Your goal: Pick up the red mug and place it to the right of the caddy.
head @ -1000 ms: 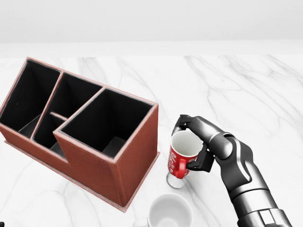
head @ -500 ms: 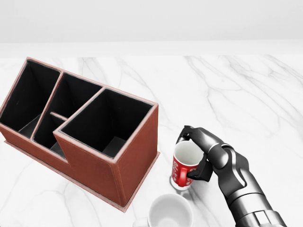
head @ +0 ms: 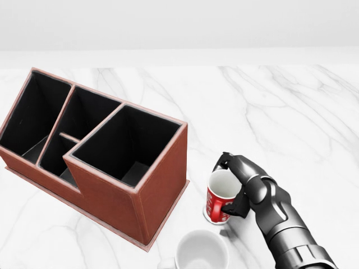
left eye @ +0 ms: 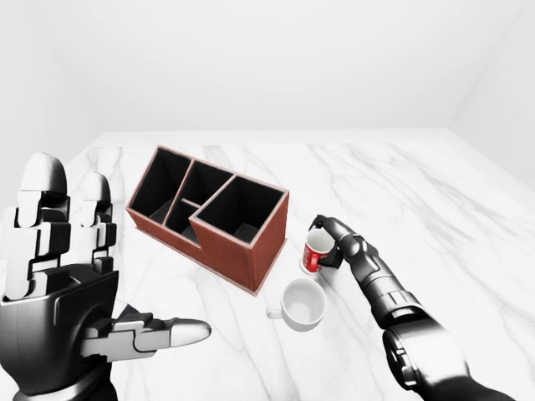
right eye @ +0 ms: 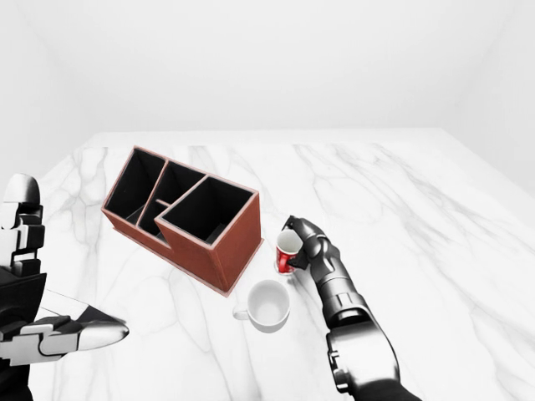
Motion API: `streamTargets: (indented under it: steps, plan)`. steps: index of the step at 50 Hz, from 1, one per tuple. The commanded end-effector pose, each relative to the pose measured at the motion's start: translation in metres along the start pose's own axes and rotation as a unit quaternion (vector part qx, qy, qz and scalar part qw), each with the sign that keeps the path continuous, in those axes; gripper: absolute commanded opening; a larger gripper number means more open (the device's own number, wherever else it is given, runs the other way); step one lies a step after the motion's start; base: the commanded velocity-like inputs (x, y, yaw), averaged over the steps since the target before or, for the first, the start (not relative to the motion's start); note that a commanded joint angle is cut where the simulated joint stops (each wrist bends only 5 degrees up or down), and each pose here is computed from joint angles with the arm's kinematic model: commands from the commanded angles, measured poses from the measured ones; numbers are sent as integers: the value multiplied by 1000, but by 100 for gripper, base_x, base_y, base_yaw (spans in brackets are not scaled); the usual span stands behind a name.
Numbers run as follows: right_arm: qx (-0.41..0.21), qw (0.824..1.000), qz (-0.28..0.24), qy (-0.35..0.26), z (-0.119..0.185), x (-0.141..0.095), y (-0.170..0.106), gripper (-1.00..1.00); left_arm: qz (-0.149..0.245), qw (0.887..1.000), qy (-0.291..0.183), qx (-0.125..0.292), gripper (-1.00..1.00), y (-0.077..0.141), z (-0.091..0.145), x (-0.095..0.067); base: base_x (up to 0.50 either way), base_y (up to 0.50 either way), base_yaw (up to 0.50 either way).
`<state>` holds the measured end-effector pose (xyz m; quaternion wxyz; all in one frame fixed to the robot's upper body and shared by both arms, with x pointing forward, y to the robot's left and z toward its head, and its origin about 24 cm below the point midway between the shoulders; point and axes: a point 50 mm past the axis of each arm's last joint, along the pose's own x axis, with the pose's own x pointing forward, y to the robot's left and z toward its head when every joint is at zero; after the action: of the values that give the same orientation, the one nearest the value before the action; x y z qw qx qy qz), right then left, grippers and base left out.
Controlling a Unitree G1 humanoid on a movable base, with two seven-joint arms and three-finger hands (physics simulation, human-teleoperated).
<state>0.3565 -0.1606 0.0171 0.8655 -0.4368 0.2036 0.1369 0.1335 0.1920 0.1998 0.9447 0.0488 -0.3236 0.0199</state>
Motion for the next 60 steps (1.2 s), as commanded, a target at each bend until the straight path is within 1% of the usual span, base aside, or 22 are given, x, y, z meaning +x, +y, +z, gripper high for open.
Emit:
streamTargets:
  steps: [1,8,31,32,33,34,35,43,48,51,54,56,60]
  plan:
    - [-4,1000,-6,18,-5,2,6,-100,0,1000,-4,1,100,1,1,1,0,0,0]
    - [-5,999,-4,40,-11,4,12,-100,0,1000,-1,1,100,0,-1,1,0,0,0]
    - [0,999,-12,53,-16,4,11,-100,-1,1000,1,-7,100,1,1,-1,0,0,0]
    - [-1,999,-14,53,-16,4,11,-73,-1,1000,1,-7,100,1,0,-1,0,0,0]
    - [-1,998,-15,53,-16,4,10,-16,0,1000,1,-6,100,1,0,-1,0,0,0]
    - [-1,998,-16,54,-16,4,10,66,2,1000,0,-6,100,2,1,-1,0,0,0]
    - [-1,998,-16,55,-17,4,10,100,1,1000,0,-6,100,2,1,-1,0,0,0]
    - [-4,999,-16,51,-20,2,9,100,1,1000,2,-9,100,2,1,-1,0,0,0]
    - [-7,998,-16,58,-31,-1,15,100,3,1000,3,-14,100,3,1,-2,0,0,0]
    - [-9,999,-17,47,-32,-4,12,100,2,1000,5,-17,100,2,0,-2,0,0,0]
    - [-22,999,-17,24,-32,-12,10,100,1,1000,4,-17,100,2,1,-1,0,0,0]
    - [-38,999,-15,7,-33,-22,10,100,1,1000,5,-17,100,1,0,-2,0,0,0]
    - [-59,998,-15,3,-42,-38,10,100,-1,1000,6,-17,100,0,0,-2,0,0,0]
